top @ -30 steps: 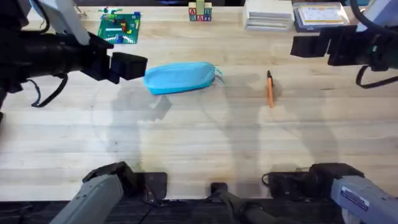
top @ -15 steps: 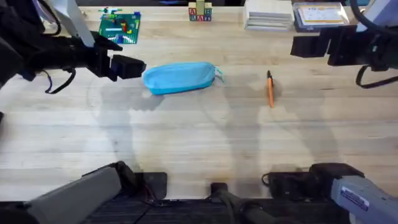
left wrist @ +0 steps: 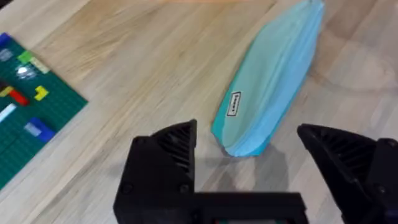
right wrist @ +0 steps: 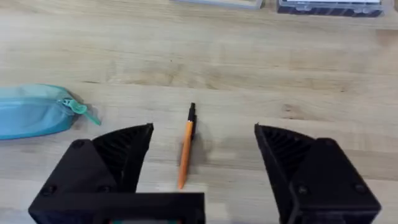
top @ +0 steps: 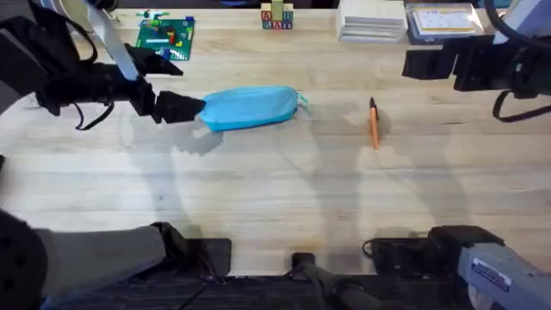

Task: Unzip the bag, pick up the pens from the table one at a time and place them inside, then zip the bag closed.

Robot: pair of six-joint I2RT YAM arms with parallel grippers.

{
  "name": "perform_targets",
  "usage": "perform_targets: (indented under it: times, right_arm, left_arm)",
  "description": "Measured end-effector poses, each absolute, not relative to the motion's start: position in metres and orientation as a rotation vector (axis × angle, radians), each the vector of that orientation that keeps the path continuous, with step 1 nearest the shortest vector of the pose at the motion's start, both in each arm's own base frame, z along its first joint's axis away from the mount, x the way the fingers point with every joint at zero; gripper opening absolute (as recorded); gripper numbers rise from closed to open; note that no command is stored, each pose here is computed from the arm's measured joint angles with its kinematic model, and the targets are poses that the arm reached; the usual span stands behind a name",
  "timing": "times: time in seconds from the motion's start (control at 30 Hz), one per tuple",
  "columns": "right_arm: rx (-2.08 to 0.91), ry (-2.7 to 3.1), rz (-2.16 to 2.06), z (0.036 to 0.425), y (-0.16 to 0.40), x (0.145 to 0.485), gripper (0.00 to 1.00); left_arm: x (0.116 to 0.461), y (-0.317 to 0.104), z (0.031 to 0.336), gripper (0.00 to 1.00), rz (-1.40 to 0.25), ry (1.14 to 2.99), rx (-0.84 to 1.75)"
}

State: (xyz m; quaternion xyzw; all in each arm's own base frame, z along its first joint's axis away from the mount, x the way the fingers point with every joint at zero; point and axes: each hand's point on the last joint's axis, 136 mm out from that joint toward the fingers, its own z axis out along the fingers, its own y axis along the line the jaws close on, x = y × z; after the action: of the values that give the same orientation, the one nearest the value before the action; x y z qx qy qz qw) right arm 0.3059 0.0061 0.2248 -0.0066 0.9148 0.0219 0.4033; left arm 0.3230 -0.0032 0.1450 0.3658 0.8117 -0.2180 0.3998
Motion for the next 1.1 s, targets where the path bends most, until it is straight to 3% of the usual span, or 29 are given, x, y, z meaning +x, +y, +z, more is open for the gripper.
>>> perform_targets:
  times: [0.47,1.1]
  right_arm:
    - [-0.017,2.311,0.055,0.225,0.006,0.306,0.996]
    - [-0.017,2.31,0.055,0.225,0.006,0.306,0.996]
  left_arm:
    - [0.313,-0.021,0.126,0.991,-0.626,1.801,1.185]
    - [0.316,-0.025,0.112,0.993,-0.683,1.748,1.184]
